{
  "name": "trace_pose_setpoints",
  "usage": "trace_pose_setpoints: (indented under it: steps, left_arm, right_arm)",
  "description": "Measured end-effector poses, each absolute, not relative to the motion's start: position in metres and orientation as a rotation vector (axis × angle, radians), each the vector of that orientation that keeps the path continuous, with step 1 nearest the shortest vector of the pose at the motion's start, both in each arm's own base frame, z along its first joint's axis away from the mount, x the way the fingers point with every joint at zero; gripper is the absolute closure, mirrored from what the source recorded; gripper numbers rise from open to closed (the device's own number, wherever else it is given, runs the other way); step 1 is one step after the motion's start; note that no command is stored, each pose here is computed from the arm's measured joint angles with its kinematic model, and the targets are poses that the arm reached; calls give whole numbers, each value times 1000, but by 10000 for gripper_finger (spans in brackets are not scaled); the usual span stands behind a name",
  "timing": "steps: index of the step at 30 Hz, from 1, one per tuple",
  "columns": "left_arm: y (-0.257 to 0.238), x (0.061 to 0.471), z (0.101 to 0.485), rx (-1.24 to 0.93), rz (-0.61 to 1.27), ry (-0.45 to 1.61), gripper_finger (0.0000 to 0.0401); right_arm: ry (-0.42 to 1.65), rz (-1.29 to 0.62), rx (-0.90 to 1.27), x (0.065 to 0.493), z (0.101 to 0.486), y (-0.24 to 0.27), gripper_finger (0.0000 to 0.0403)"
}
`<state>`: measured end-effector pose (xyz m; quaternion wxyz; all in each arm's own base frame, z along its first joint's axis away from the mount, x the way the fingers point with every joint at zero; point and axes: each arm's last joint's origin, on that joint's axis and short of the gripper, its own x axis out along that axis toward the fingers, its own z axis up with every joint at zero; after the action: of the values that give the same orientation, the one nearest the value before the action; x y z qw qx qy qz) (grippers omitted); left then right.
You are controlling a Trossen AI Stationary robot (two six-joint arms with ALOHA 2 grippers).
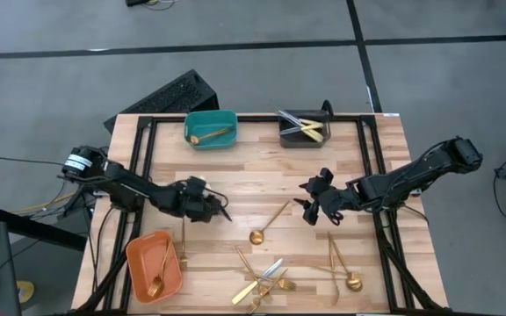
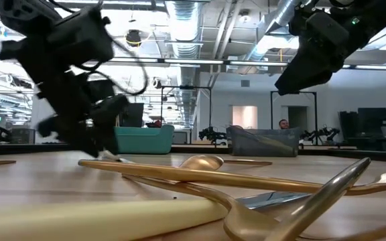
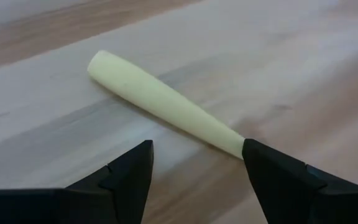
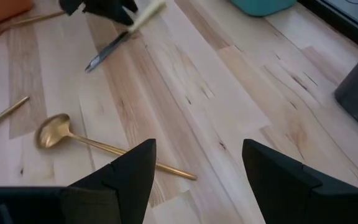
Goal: Sort silverware by color (type)
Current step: Put the yellow knife into the black bin
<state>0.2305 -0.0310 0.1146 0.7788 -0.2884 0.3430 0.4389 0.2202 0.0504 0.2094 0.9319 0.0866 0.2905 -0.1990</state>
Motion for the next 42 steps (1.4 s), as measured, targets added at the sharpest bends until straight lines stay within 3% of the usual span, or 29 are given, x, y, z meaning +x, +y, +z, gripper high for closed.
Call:
trace_pose_setpoints:
  steps: [9, 14, 23, 35, 42]
  left_arm:
    - [-10, 265, 132, -444, 653, 606, 166]
    - [-6, 273, 140, -373, 575, 545, 195]
    - [-16, 274, 141, -359, 536, 542, 235]
    - [-26, 258, 127, -396, 605, 715, 241]
    - [-26, 256, 123, -331, 581, 768, 241]
  right_arm:
    - [572, -401, 186, 222, 211, 51, 138]
    - [523, -392, 209, 225, 215, 51, 138]
    - [495, -439, 293, 227, 216, 44, 138]
    - [439, -414, 277, 254, 205, 40, 138]
    - [470, -149, 28, 304, 185, 12, 138]
